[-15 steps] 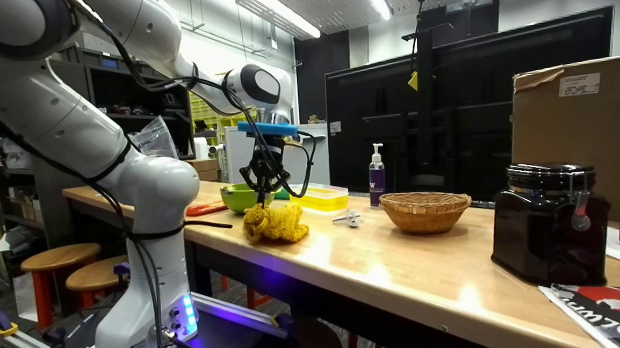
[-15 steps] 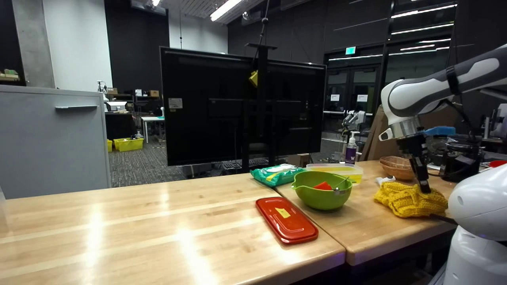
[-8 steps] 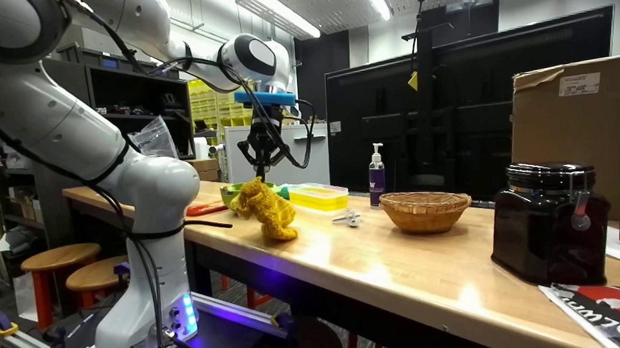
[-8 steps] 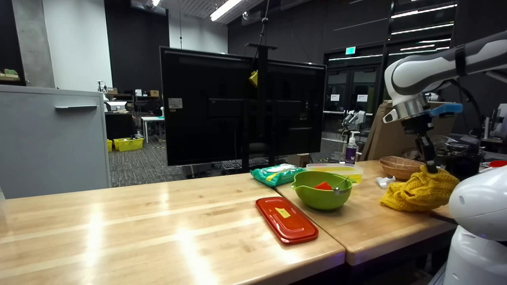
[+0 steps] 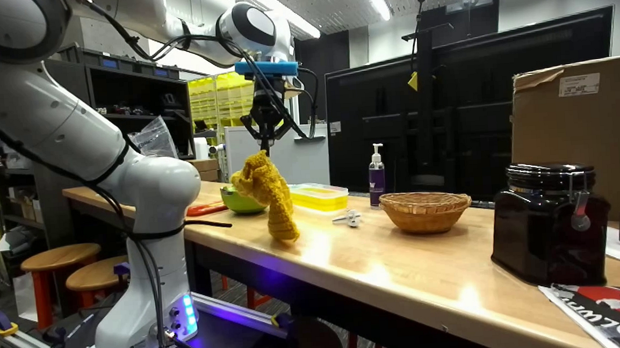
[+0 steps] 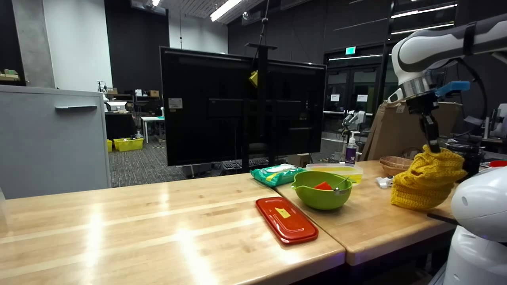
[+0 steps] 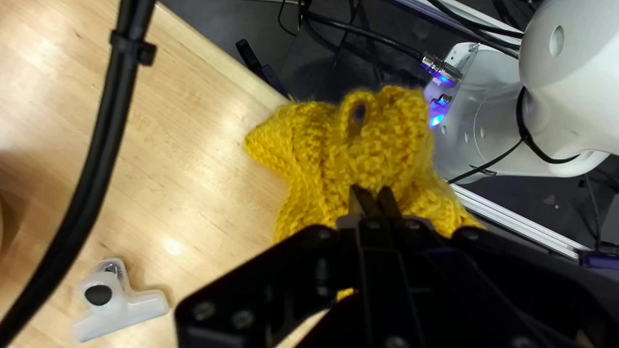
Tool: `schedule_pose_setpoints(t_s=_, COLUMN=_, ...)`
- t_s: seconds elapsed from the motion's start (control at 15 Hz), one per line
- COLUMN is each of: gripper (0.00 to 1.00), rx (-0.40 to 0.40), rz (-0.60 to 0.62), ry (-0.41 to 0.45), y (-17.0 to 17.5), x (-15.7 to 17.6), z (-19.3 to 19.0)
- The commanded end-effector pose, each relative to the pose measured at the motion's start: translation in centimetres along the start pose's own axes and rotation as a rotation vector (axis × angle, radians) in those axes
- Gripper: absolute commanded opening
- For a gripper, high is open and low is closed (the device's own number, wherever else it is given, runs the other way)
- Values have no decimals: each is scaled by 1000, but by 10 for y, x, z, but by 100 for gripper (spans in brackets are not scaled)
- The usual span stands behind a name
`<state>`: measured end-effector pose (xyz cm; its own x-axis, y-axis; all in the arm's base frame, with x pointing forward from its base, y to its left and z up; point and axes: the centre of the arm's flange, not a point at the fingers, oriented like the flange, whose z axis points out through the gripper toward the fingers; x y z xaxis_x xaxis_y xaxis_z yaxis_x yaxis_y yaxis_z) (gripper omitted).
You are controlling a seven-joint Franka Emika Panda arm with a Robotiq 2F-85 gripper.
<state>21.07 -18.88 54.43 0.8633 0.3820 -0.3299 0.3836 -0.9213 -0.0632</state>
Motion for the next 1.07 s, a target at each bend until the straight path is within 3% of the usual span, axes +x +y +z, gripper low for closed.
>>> schedule_pose_setpoints(t_s=0.0, gripper=0, rx=-4, rz=9, ry=10, y=6, x=-16, z=-24)
schedule_pose_setpoints(t_s=0.67, gripper=0, rx=-65, rz=162, ry=56, y=64, x=-77, z=-37)
schedule_pose_setpoints(t_s=1.0, gripper=0, rx=-62, rz=179, ry=132, y=72, x=-66, z=-9)
